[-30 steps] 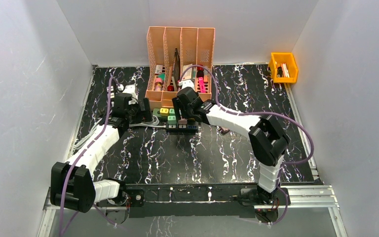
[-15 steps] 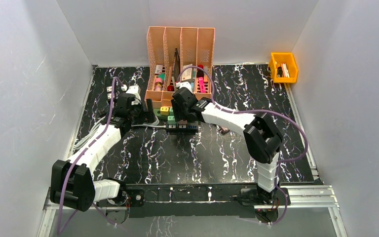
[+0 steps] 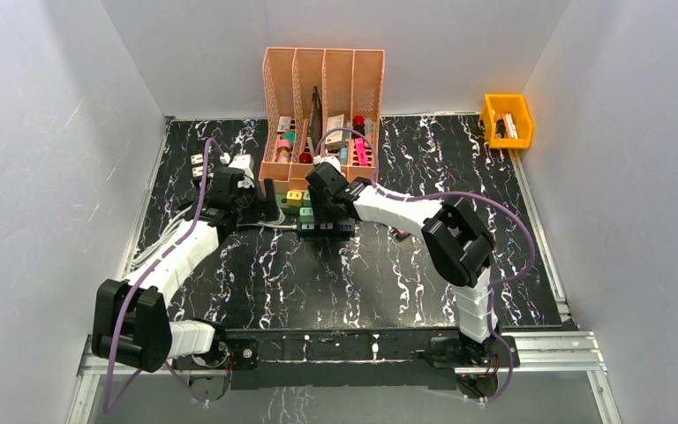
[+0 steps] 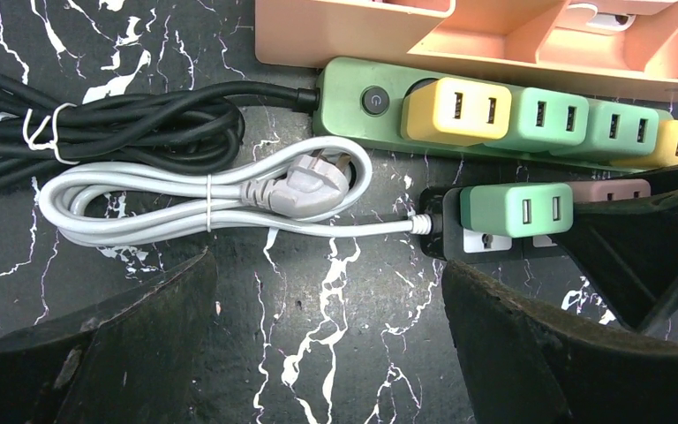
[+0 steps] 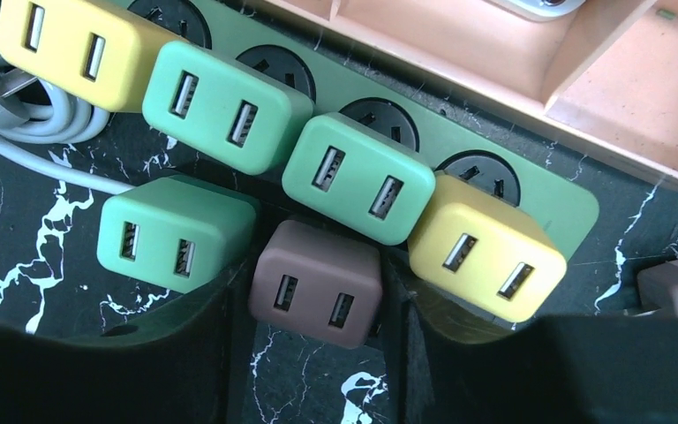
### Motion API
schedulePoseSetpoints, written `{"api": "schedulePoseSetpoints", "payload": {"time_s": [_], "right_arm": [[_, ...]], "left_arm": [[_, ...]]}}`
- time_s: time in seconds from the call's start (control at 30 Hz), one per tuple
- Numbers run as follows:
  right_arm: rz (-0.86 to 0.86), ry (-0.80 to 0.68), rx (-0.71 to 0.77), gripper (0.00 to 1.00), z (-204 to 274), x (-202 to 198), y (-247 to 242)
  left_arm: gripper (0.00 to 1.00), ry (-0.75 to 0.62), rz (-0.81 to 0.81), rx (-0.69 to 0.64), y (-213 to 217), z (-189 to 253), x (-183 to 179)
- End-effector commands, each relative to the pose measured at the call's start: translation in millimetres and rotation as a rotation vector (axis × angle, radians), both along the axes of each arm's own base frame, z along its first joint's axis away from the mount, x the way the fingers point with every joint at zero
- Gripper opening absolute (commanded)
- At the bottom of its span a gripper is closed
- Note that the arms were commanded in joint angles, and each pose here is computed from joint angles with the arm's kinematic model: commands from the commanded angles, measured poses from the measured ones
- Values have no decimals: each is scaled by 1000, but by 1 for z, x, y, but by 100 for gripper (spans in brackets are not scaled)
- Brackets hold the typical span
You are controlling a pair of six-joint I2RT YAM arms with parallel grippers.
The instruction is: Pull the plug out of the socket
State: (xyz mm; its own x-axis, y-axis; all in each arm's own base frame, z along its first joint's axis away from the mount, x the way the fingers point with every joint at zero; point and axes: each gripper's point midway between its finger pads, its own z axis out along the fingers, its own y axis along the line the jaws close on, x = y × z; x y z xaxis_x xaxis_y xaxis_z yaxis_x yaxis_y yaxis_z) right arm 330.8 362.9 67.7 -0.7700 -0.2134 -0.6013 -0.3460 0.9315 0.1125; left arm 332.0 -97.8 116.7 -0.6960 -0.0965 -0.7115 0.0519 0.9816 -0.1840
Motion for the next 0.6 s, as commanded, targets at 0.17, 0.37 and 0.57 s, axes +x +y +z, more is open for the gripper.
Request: {"api": "schedulePoseSetpoints", "payload": {"time_s": [0.17,0.37,0.57], "right_arm": [[0,-40,112,0,25,12,14],[116,-55,324,0,64,0,27],[394,86,554,0,92,-26,41]], "left_arm": [[98,33,-16,-183,-30,3,-5],[99,-92,-234,-426,-75,9,-26],[98,-239,-709,-243,-91,41,-63]]}}
